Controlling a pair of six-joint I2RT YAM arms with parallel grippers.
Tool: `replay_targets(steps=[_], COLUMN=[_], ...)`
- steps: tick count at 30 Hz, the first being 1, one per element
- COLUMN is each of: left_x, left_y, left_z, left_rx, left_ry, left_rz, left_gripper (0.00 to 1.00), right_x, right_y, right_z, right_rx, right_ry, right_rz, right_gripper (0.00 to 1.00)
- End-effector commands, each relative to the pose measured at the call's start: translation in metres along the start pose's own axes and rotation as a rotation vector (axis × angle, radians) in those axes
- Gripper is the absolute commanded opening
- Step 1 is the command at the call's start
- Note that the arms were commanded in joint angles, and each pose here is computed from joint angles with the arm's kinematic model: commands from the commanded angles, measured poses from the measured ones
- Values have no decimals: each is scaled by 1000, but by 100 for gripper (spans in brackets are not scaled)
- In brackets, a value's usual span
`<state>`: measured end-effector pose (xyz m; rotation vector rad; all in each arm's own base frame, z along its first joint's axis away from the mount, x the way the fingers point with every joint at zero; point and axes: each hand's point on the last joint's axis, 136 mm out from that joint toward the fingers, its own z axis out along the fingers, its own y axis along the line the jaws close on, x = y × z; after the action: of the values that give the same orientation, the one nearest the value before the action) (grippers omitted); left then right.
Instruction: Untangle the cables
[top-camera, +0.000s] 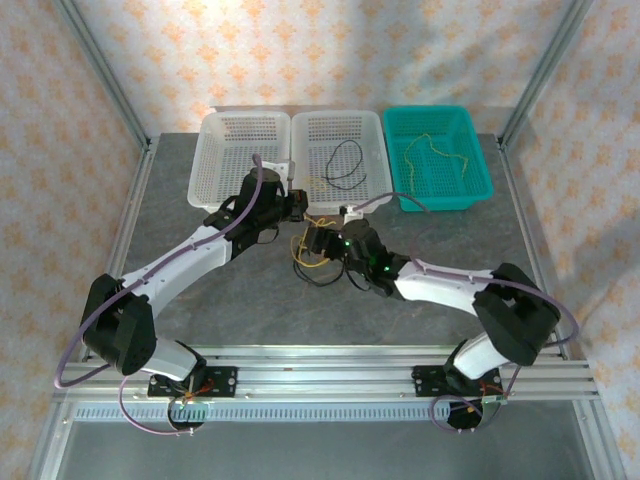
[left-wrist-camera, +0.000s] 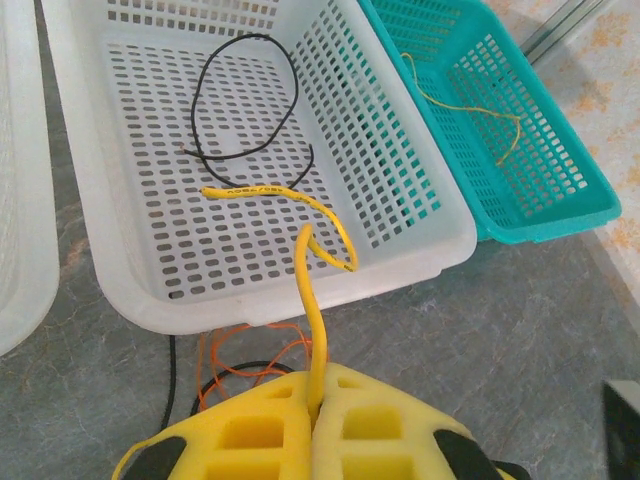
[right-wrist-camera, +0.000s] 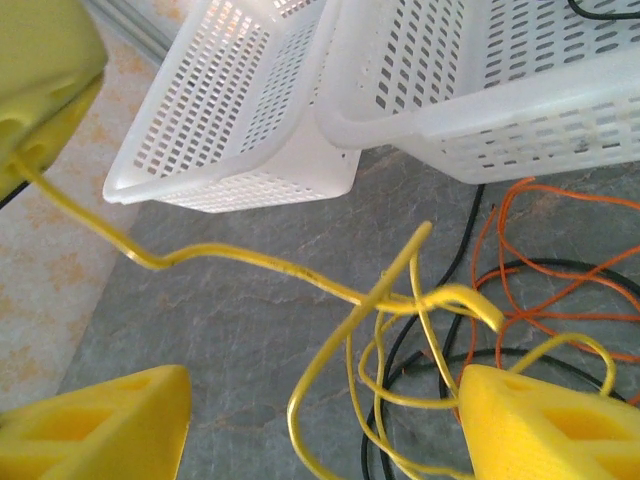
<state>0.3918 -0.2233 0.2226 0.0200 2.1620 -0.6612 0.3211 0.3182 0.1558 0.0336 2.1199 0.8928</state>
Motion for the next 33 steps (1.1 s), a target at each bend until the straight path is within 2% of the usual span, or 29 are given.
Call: replay_targets(steps=[1,7,14,25,33], left_x=[-6,-4,-2,7,14], left_y=[-1,0,2,21,37], left_z=[-3,-3,-2,0,0], left_rx=[10,11,6,-90,-159], left_ry=[-8,-3,-1,13,2], left_rz=[-17,-17,-18,35,47], left_gripper=[0,0,0,0,0], right_x=[-8,-4,-2,-15,-29], right_y=[3,-3,0,9,18], right_z=[11,31,39,19,-5], right_rx=[29,83,84,71,51], right_ry=[-28,-14,3,-4,-4], right_rz=[32,47,55,70,50], right_gripper=[71,70,57,28,20])
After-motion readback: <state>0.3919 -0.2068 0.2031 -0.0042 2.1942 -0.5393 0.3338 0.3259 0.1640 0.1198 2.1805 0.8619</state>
